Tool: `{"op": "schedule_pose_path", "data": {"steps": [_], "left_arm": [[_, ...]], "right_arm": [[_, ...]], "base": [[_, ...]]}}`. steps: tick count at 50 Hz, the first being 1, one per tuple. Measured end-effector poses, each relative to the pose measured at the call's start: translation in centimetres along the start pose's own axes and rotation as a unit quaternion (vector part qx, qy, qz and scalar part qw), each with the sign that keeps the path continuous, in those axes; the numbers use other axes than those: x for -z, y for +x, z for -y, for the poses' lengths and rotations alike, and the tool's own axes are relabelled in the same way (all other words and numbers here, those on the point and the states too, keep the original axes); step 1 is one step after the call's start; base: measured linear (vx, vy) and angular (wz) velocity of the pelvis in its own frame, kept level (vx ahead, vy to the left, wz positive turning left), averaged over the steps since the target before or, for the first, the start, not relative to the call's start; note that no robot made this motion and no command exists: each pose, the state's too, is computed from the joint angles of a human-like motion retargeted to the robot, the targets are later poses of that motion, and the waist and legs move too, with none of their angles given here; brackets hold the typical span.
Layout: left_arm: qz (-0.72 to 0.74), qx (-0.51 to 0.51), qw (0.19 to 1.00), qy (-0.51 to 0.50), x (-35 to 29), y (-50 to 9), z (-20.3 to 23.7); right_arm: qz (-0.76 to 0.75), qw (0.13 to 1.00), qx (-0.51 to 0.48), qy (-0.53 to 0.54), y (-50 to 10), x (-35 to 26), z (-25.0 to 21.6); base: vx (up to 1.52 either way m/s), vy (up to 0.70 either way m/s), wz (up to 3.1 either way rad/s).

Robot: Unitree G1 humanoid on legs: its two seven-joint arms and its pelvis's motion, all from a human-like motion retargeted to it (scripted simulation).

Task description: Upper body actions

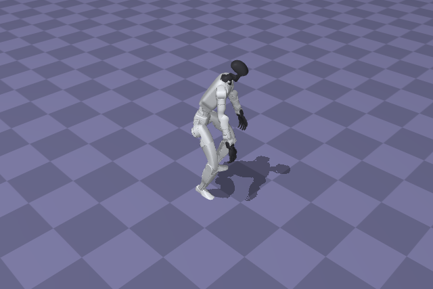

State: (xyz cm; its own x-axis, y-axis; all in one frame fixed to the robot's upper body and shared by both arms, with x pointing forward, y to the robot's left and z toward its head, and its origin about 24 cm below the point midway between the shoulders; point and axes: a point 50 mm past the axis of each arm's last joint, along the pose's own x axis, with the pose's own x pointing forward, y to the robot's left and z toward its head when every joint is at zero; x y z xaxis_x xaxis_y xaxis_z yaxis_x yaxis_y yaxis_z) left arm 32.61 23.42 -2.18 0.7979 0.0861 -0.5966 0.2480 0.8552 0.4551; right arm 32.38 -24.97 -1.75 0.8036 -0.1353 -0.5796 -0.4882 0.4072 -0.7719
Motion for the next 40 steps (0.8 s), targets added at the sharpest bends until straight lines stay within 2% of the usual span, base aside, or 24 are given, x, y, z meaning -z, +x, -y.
{"op": "schedule_pose_path", "data": {"steps": [12,23,30,40], "left_arm": [[-0.043,-0.007,0.997,0.062,2.4,-0.3,-0.2],[-0.114,0.057,0.991,0.038,8.0,-1.6,2.6],[-0.202,0.150,0.967,0.038,14.9,-4.6,7.5],[-0.382,0.197,0.897,-0.105,25.4,-15.4,17.5]], "right_arm": [[-0.010,0.999,-0.023,-0.038,-0.2,1.0,-1.7],[-0.055,0.992,-0.111,-0.014,-1.1,3.6,-6.4],[-0.052,0.982,-0.179,0.035,-3.3,5.2,-13.0],[-0.151,0.952,-0.265,0.006,-11.4,11.2,-23.7]], "base": [[0.00,0.00,0.00],[0.08,0.02,0.06],[0.15,-0.01,0.16],[0.32,0.06,0.28]]}}
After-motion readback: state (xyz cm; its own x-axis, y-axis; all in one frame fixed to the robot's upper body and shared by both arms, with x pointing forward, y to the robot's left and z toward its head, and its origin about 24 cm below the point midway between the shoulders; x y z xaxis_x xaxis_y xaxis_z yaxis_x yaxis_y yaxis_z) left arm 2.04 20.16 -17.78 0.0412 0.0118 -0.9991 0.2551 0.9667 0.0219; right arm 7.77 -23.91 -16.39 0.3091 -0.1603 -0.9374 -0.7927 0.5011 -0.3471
